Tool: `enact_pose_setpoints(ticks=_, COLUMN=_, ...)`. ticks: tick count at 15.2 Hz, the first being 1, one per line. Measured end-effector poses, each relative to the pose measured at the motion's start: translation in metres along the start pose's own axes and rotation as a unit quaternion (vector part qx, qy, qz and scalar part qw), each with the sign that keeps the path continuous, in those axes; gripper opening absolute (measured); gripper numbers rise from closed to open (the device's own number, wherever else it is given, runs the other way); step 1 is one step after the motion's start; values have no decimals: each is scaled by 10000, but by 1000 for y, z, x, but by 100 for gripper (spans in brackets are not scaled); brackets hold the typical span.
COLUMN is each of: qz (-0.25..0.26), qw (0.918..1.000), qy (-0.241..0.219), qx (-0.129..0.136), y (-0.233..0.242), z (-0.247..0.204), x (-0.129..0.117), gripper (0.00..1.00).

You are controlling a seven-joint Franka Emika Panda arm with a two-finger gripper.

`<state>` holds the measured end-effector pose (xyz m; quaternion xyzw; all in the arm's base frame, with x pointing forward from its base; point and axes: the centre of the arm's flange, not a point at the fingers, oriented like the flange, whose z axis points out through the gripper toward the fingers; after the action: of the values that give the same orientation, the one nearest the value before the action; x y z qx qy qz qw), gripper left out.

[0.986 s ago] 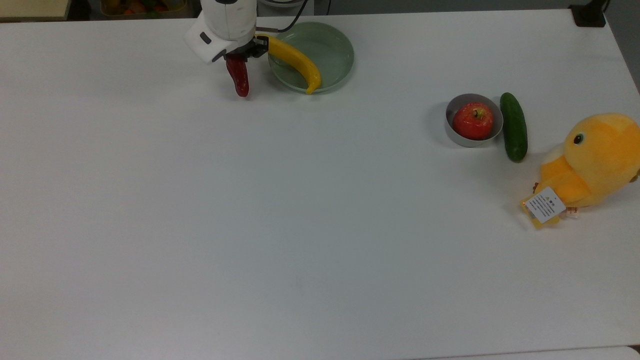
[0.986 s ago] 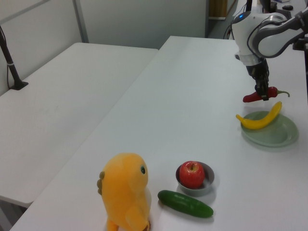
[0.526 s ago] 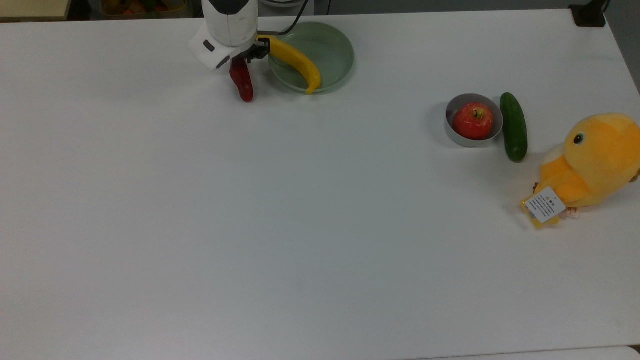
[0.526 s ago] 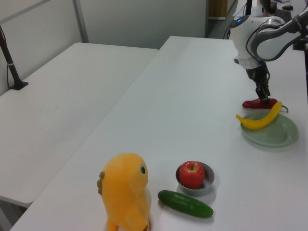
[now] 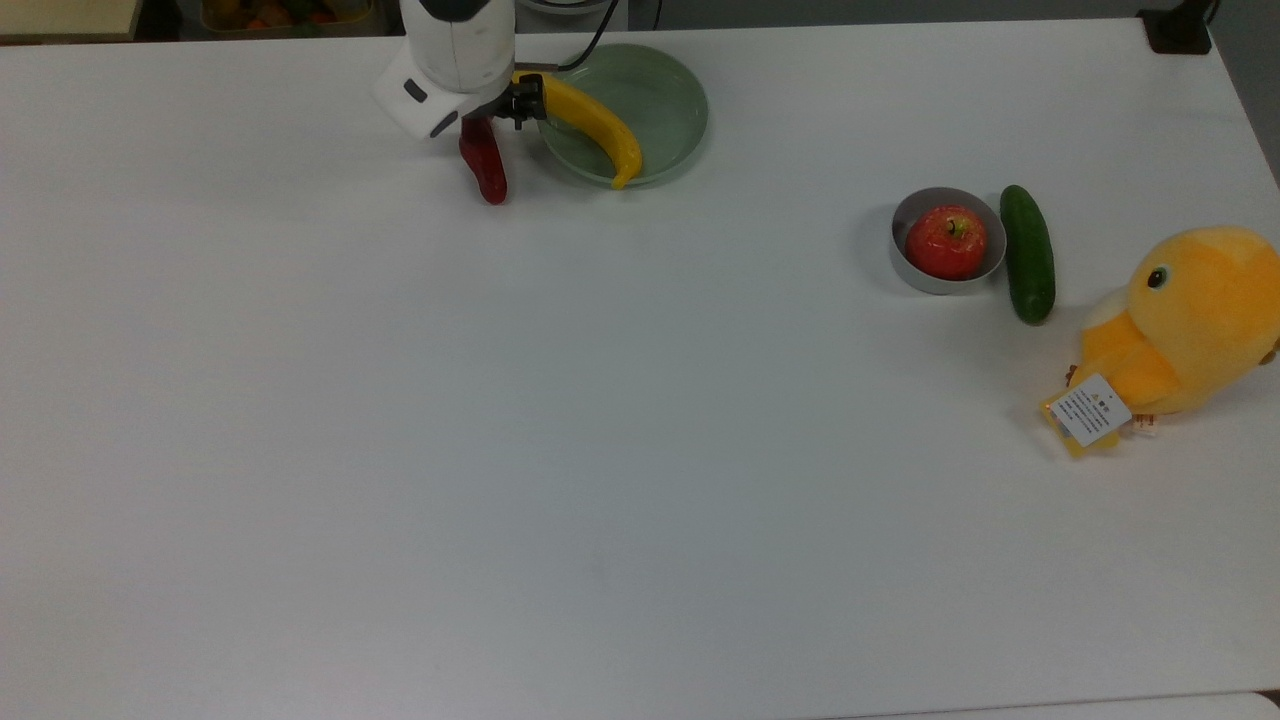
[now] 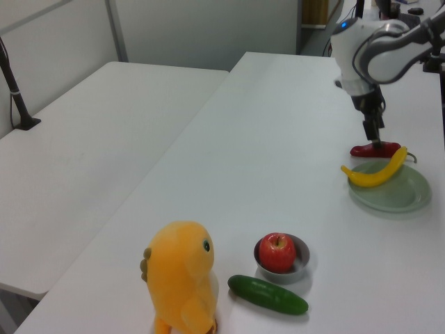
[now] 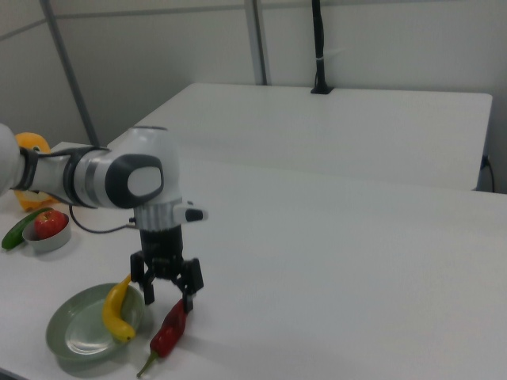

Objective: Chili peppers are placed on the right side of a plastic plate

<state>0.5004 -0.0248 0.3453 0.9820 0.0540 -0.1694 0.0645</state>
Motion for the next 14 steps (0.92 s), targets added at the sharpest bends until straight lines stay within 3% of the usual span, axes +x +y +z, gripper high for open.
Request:
enact_pose_setpoints(ticks=7, qz=295, qw=9917, qy=1254, qx=8, y=13, z=-122, x=13, gripper=100)
enact_pose_setpoints(ticks=11, qz=416, qw=9803, qy=1901, qx=323, y=-7, z=-161, x=21, gripper=100)
enact_pose_setpoints(ticks=14, qz=479, qw=9758, qy=2089, qx=423, y=-35, z=-172, x=25, gripper=100)
